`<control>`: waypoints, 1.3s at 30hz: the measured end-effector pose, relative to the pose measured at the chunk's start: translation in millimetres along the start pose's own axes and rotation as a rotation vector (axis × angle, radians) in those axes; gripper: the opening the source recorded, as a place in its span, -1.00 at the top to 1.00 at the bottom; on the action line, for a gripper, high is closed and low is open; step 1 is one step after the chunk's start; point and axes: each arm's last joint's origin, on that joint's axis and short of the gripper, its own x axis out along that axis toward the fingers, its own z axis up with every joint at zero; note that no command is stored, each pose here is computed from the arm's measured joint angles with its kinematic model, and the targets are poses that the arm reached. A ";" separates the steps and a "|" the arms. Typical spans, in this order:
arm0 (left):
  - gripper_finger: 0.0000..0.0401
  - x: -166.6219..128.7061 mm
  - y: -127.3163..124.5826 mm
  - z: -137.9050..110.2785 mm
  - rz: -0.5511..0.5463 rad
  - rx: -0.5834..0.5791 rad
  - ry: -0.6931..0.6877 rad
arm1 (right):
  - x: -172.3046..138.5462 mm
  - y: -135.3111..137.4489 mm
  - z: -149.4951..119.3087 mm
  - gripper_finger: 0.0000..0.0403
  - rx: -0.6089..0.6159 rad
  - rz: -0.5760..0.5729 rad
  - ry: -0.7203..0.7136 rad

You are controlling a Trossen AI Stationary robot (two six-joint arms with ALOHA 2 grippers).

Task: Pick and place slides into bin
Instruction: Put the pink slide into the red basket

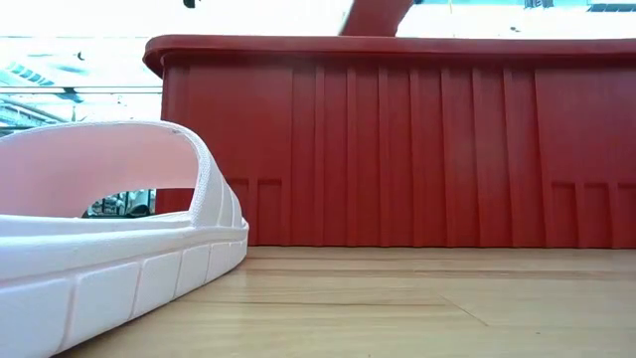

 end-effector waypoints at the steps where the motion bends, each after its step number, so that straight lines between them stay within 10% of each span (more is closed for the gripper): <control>1: -0.69 3.1 3.3 -0.1 0.014 0.001 0.006 | 4.6 -1.6 -5.9 0.98 0.005 -0.007 0.020; 39: -0.69 15.5 53.4 -18.3 0.187 -0.017 0.097 | 111.1 50.3 -144.1 0.98 -0.019 -0.119 0.141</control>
